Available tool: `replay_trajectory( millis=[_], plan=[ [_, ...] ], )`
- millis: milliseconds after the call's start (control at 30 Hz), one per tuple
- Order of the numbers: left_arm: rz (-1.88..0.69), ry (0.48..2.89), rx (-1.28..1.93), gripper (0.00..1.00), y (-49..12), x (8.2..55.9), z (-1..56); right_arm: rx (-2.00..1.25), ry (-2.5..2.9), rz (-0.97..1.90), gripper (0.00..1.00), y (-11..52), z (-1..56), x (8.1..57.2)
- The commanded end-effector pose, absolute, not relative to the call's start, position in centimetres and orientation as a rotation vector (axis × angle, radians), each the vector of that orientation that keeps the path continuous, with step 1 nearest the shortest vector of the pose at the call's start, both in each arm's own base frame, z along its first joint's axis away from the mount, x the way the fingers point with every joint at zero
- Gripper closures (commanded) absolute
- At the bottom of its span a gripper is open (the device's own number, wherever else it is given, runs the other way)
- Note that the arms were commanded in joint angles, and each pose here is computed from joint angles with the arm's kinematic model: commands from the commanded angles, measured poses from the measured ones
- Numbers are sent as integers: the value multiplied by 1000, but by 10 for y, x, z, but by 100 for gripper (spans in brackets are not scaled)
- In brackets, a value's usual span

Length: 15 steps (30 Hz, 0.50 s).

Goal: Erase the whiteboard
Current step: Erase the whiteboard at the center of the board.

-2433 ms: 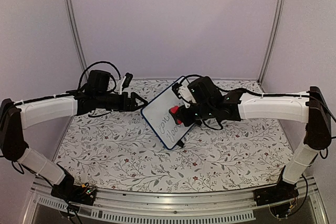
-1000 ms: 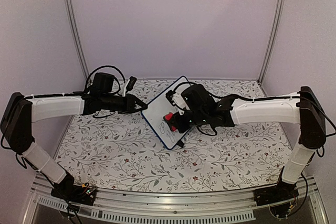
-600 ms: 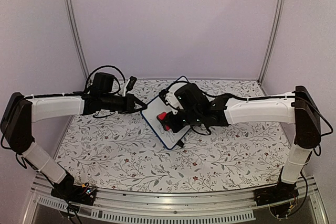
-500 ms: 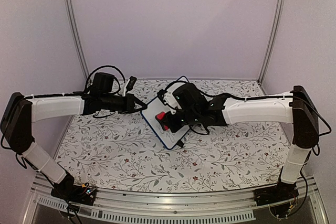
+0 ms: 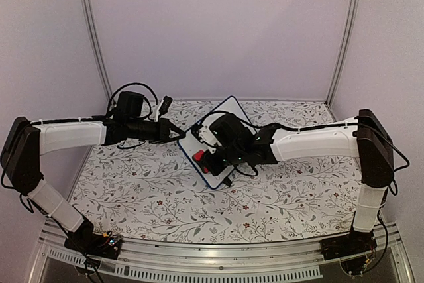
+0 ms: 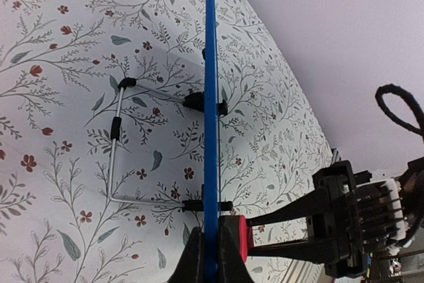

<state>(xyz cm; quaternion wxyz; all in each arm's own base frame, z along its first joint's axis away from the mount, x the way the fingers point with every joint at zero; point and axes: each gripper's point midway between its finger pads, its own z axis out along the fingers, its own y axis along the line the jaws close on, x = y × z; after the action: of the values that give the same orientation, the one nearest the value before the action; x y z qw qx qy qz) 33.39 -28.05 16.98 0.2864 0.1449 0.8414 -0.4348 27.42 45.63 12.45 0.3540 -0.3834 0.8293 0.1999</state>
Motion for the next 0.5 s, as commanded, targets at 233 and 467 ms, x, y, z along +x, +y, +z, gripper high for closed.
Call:
replay_trajectory(
  millis=[233, 467],
  plan=[
    [-1171, 2201, 407, 96, -280, 336, 183, -1026, 2250, 381, 95, 428, 74, 265],
    [-1169, 2199, 405, 97, -279, 336, 184, -1019, 2280, 343, 95, 412, 63, 259]
  ],
)
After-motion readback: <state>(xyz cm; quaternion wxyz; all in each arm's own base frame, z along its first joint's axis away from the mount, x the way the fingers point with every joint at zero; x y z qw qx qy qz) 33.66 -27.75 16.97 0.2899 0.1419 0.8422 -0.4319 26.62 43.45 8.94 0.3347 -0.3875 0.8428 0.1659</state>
